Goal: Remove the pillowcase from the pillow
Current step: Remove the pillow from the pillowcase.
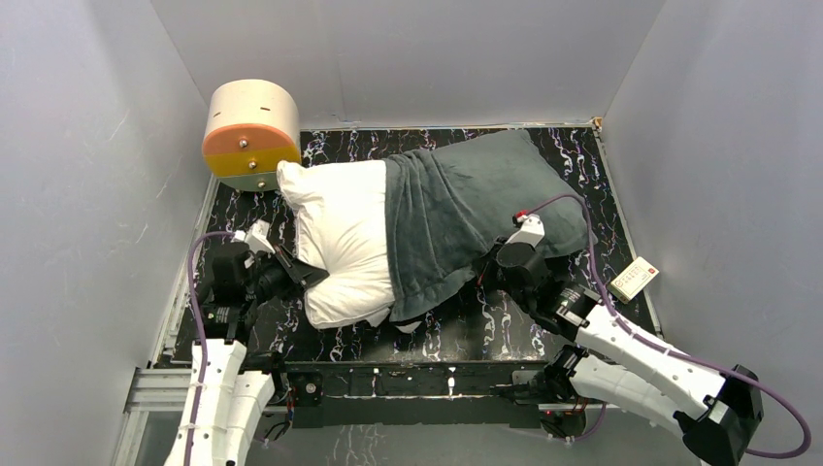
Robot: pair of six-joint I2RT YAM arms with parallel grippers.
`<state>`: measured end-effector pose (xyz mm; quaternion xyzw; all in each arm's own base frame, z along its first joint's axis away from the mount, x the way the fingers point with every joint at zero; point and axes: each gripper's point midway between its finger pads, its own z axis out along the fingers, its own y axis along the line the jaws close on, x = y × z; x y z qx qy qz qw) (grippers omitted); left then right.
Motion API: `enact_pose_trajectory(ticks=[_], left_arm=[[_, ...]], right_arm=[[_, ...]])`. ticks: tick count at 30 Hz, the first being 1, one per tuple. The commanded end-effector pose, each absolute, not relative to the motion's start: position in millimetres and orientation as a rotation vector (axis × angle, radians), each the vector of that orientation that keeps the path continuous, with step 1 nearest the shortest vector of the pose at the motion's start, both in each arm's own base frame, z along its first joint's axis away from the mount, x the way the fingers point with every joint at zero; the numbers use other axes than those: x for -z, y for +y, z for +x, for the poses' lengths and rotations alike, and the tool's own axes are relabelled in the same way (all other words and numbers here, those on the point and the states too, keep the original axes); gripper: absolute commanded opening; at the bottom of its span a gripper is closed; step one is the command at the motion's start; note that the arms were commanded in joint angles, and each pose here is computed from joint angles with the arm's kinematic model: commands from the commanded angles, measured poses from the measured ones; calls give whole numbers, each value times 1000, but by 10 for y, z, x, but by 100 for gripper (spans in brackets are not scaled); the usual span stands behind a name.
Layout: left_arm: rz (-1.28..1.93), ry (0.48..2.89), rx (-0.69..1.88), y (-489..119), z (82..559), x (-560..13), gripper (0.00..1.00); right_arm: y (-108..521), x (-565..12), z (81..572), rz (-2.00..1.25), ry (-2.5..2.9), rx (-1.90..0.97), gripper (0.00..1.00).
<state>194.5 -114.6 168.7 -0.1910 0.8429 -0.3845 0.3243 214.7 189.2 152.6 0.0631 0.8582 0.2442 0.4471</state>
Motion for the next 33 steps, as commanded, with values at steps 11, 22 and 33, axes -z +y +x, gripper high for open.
enact_pose_trajectory(ticks=[11, 22, 33], left_arm=[[-481, 2141, 827, -914, 2081, -1890, 0], [-426, 2136, 891, -1004, 2048, -1943, 0], [-426, 2132, 905, -1019, 2047, -1967, 0]], right_arm=[[1836, -2073, 2231, -24, 2086, -517, 23], [2560, -1953, 1435, -263, 2205, -1185, 79], [2793, -1479, 1665, -178, 2331, -851, 69]])
